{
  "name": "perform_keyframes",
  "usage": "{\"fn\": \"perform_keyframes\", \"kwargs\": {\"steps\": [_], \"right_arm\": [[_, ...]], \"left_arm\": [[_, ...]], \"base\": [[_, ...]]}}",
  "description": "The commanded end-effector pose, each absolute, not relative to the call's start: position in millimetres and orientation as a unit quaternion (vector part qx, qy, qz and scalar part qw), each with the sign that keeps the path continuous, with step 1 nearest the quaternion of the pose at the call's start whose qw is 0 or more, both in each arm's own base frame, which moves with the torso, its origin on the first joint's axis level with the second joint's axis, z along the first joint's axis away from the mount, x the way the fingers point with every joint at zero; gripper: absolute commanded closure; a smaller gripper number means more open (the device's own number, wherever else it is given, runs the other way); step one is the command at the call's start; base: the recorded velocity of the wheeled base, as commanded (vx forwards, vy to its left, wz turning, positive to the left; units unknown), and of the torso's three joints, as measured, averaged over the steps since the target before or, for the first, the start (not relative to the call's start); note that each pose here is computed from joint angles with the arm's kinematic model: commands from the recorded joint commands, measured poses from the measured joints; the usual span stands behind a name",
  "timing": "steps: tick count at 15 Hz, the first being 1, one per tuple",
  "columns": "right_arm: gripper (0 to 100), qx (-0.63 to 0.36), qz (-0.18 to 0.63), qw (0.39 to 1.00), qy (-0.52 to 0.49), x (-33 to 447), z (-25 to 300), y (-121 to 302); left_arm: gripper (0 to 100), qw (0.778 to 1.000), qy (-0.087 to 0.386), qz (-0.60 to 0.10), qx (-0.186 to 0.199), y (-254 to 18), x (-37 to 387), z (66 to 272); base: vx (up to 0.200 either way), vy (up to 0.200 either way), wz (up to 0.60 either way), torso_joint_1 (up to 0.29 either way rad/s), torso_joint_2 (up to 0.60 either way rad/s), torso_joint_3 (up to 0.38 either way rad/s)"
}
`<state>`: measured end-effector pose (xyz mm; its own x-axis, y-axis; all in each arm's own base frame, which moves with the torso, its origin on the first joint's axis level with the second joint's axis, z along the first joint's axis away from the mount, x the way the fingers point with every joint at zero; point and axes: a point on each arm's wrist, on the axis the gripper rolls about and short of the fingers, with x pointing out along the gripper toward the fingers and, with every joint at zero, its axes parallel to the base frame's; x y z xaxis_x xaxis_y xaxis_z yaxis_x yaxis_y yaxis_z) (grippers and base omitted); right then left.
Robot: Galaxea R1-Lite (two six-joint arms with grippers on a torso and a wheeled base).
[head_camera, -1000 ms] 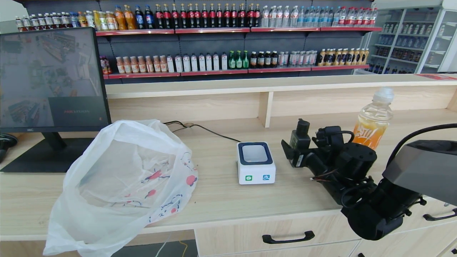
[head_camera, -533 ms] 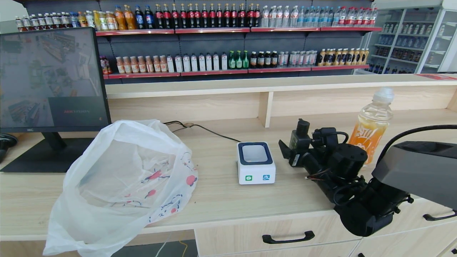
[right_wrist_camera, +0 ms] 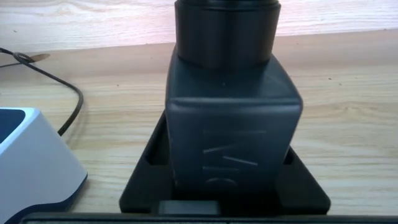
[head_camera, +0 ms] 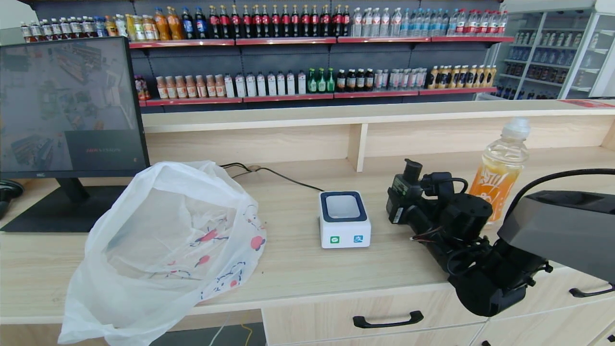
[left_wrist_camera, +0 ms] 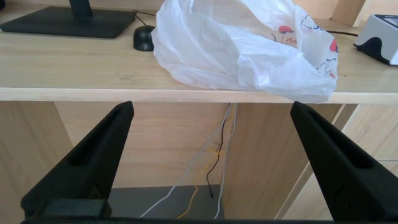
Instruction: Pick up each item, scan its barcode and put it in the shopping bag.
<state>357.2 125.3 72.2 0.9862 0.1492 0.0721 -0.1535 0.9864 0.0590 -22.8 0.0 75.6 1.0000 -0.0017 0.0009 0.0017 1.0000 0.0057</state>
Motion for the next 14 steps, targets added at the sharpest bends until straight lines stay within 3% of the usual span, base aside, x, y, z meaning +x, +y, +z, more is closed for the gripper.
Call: {"fn": "perform_keyframes", "kwargs": {"steps": [1, 8, 14], "right_arm": [[100, 0.032, 0.076, 0.996, -0.034, 357.4, 71.9, 125.6], [100, 0.036, 0.077, 0.995, -0.052, 351.2, 88.5, 123.4], [100, 0.038, 0.078, 0.994, -0.060, 317.6, 115.9, 111.7]], "left_arm": [[0, 1.000, -0.001, -0.002, 0.003, 0.0, -22.8, 75.6], [0, 1.000, -0.001, -0.002, 0.003, 0.0, -22.8, 75.6], [0, 1.000, -0.001, -0.001, 0.002, 0.0, -22.8, 75.6]], "base": [[0.000, 0.000, 0.00, 0.000, 0.00, 0.000], [0.000, 0.000, 0.00, 0.000, 0.00, 0.000], [0.000, 0.000, 0.00, 0.000, 0.00, 0.000]]}}
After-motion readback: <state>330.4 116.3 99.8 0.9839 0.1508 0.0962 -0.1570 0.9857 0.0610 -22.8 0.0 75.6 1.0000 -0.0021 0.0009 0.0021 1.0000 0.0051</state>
